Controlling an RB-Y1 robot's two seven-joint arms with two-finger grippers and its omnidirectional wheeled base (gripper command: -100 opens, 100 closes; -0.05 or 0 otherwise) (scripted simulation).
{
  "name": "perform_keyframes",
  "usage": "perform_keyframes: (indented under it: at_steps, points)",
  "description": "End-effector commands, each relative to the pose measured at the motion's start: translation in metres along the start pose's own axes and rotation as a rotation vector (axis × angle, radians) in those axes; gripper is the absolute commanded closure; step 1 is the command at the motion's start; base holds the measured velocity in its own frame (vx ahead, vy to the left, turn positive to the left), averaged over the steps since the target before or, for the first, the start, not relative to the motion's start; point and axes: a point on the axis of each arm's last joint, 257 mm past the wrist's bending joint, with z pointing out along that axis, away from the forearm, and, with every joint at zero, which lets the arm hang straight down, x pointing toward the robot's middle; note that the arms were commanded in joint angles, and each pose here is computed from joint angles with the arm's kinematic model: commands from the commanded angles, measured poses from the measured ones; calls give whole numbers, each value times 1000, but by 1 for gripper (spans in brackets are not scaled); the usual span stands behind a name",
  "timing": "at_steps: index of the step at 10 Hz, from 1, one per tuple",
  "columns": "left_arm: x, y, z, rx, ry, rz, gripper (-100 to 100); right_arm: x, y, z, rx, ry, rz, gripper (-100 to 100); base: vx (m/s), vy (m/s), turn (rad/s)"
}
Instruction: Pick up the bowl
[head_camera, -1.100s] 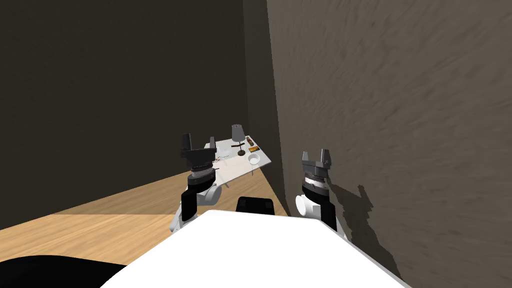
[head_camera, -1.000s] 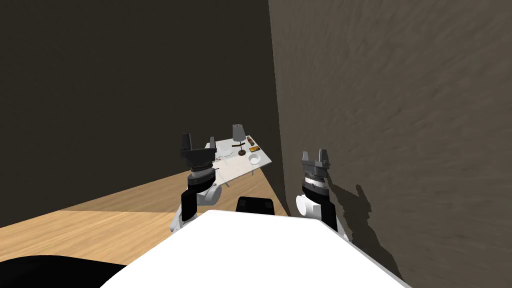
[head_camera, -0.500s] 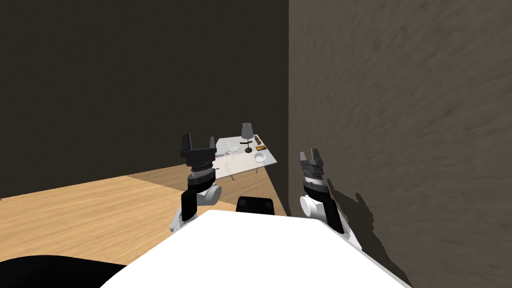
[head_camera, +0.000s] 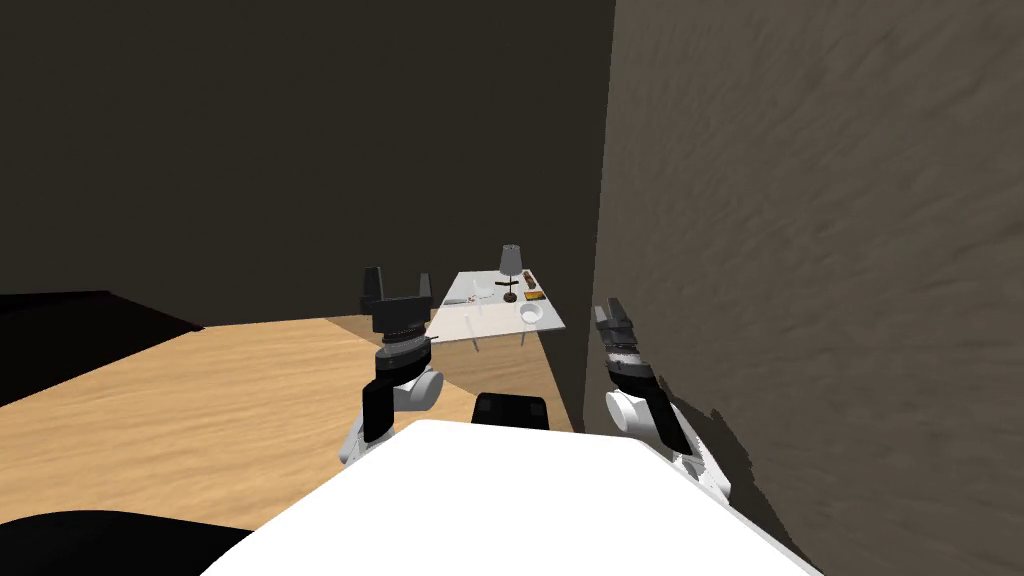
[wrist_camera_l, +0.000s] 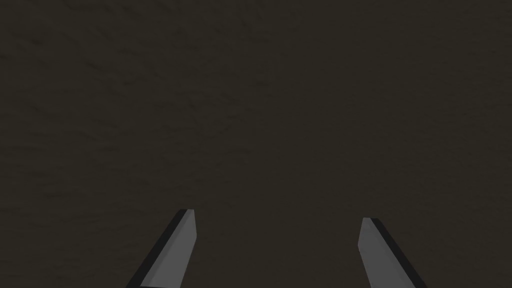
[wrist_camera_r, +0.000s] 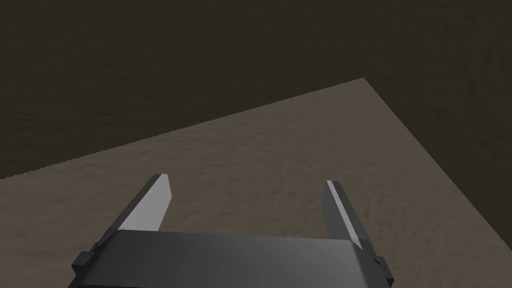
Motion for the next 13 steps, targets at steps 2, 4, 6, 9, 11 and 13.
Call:
perform_keyframes:
  at_steps: [2,4,6,9,11,13]
  points:
    - [0,0,0,0,0,0,0,2,-26,0,77,67,-86,-100,-90,-23,385]
    - [0,0,0,0,0,0,0,2,-40,-1,117,108,-137,-100,-77,-9,324]
    - [0,0,0,0,0,0,0,2,-55,-4,159,142,-185,-100,-85,-10,417]
    - [0,0,0,0,0,0,0,-1,-88,-13,253,215,-290,-100,-67,1,411]
    - [0,0,0,0,0,0,0,-8,-122,-28,349,285,-397,-100,-53,8,402]
    - [0,0,0,0,0,0,0,-14,-143,-39,415,332,-461,-100,-39,7,438]
